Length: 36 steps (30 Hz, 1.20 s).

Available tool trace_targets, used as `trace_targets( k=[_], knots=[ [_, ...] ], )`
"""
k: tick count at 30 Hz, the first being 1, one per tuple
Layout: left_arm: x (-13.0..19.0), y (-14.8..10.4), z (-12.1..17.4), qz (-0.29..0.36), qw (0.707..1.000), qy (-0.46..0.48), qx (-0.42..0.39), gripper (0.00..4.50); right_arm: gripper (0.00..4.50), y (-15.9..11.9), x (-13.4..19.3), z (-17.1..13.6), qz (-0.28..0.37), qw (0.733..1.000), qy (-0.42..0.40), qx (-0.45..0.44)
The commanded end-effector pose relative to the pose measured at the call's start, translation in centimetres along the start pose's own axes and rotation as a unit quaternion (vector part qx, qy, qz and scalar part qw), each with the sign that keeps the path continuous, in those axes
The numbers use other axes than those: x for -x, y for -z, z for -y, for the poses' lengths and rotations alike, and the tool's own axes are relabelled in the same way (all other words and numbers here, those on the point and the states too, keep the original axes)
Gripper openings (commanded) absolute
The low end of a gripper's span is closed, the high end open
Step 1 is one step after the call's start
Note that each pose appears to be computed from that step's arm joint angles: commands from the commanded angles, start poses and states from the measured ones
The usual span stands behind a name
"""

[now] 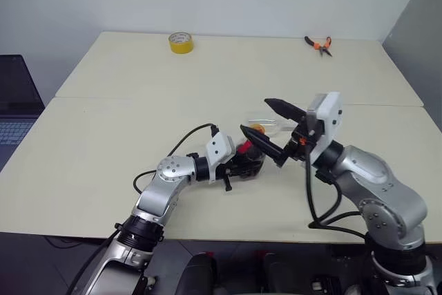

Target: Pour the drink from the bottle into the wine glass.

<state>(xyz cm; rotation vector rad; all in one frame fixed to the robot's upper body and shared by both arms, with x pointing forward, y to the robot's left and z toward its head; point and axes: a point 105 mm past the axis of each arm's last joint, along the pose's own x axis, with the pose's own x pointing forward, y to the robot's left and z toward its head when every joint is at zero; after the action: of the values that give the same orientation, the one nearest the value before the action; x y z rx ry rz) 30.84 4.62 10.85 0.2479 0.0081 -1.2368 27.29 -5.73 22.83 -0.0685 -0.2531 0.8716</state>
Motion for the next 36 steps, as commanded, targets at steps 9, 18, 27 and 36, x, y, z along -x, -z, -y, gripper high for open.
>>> trace_targets(
  k=[9,18,27,36],
  knots=[
    [-0.3,-1.6,-0.3,0.026,0.999,0.002,-0.031,0.97,4.40,0.4,0.2,0.6,-0.023,0.995,0.024,0.089],
    [-0.4,-1.6,-0.1,0.028,0.999,0.003,-0.030,0.95,4.40,1.3,0.7,1.8,-0.054,0.991,0.050,0.110],
    [-0.4,-1.6,-0.1,0.028,0.999,0.005,-0.029,0.95,4.40,1.9,2.7,3.6,-0.088,0.984,0.078,0.131],
    [-0.4,-1.6,0.0,0.027,0.999,0.007,-0.030,0.95,4.40,0.9,4.8,3.2,-0.075,0.994,0.045,0.060]
  ],
)
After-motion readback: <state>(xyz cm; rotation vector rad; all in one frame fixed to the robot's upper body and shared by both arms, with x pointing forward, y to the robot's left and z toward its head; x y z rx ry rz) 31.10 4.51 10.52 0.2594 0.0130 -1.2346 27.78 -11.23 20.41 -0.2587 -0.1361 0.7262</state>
